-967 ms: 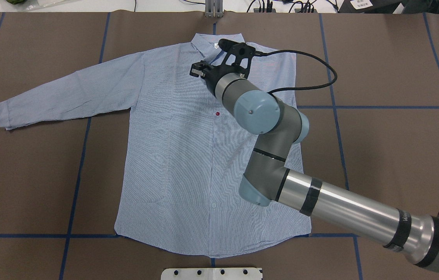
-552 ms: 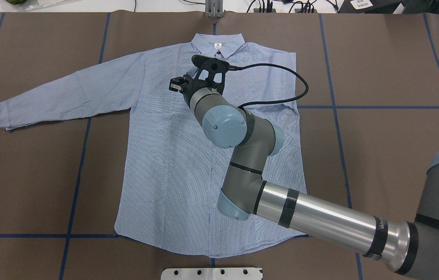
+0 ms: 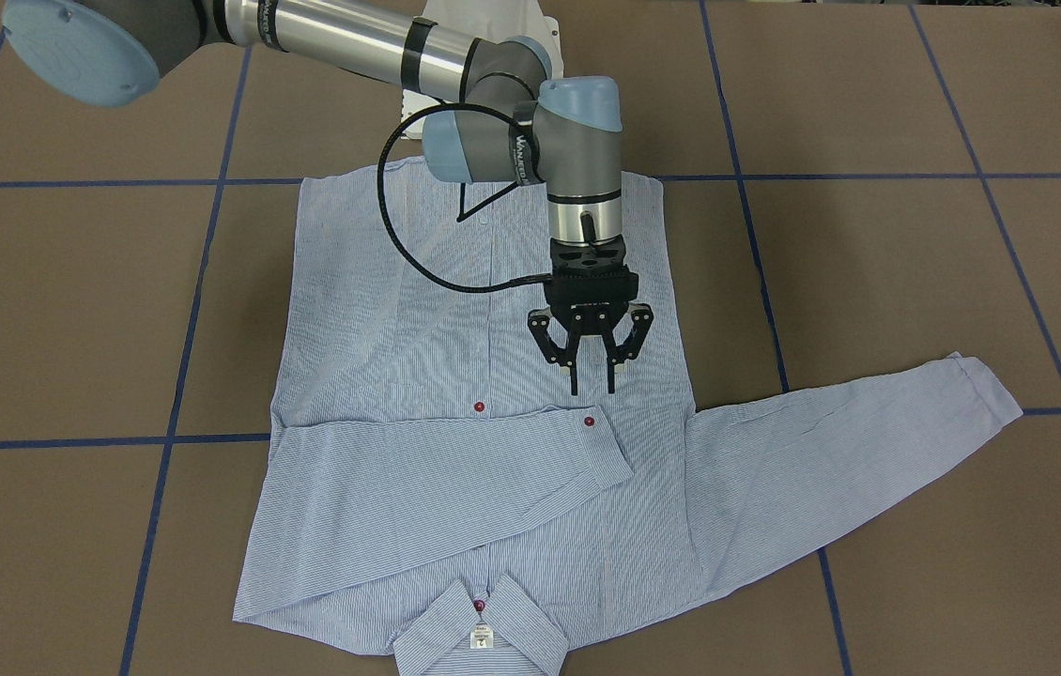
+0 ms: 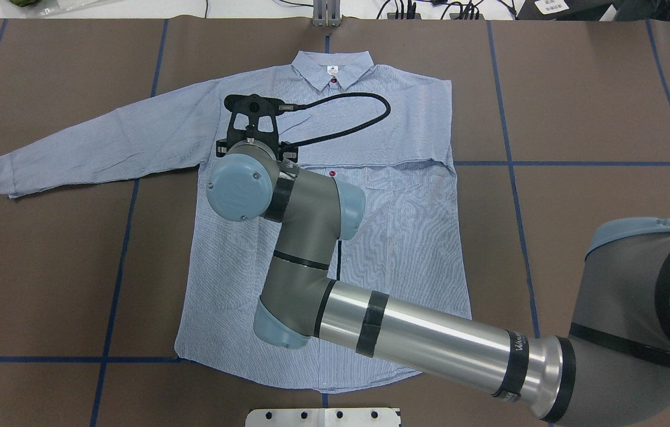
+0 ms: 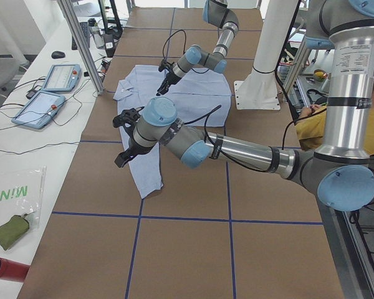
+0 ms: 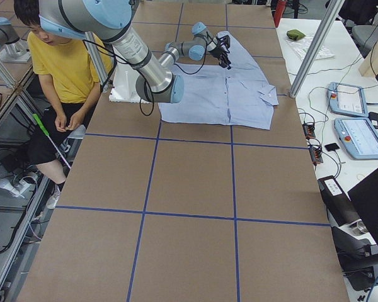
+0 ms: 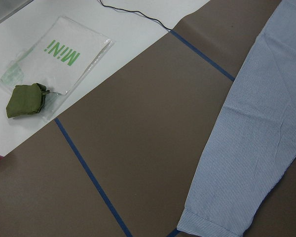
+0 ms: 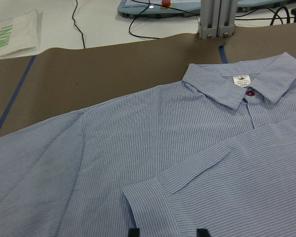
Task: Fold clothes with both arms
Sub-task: 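Carry the grasped sleeve with the right gripper across the shirt body, then release the sleeve and raise the right gripper away while left gripper grasps other cuff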
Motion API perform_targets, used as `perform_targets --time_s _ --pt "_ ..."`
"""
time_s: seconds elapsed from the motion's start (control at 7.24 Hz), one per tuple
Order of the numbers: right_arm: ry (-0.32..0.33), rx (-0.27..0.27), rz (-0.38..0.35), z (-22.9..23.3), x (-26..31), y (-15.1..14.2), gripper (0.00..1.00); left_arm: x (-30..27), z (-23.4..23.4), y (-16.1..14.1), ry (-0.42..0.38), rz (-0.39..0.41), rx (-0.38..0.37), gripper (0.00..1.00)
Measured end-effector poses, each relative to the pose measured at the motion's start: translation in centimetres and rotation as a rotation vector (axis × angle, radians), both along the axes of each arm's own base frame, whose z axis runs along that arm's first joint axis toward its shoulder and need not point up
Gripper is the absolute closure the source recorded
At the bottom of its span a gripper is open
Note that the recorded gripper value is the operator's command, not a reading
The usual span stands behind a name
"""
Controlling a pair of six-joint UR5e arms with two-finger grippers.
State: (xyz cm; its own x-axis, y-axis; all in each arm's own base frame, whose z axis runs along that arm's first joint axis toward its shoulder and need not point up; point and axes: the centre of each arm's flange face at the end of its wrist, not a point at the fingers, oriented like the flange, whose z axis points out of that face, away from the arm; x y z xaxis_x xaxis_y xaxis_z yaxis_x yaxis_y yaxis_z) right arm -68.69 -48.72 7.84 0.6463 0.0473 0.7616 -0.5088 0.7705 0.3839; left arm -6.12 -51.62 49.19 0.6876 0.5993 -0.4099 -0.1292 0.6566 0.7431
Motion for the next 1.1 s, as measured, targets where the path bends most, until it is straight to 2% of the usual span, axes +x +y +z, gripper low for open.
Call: perform_targets --time_s 0.28,0.55,0.83,1.1 --pt "0.036 -0.101 -0.048 -2.5 2.2 -2.7 0.00 0.0 -0.2 -0.1 0.000 -0.001 0.012 0.00" --pt "0.041 -0.202 -0.101 -1.1 8.0 -7.9 0.00 1.4 0.7 -0.5 0.014 0.008 0.034 0.00" --pt "0.025 -0.222 -0.196 4.7 18.2 -11.8 0.00 5.9 5.1 -1.1 0.098 -0.012 -0.022 0.00" --pt "0.019 -0.200 -0.304 12.6 31.5 -13.3 0.00 11.5 10.6 -0.6 0.197 -0.114 -0.071 0.00"
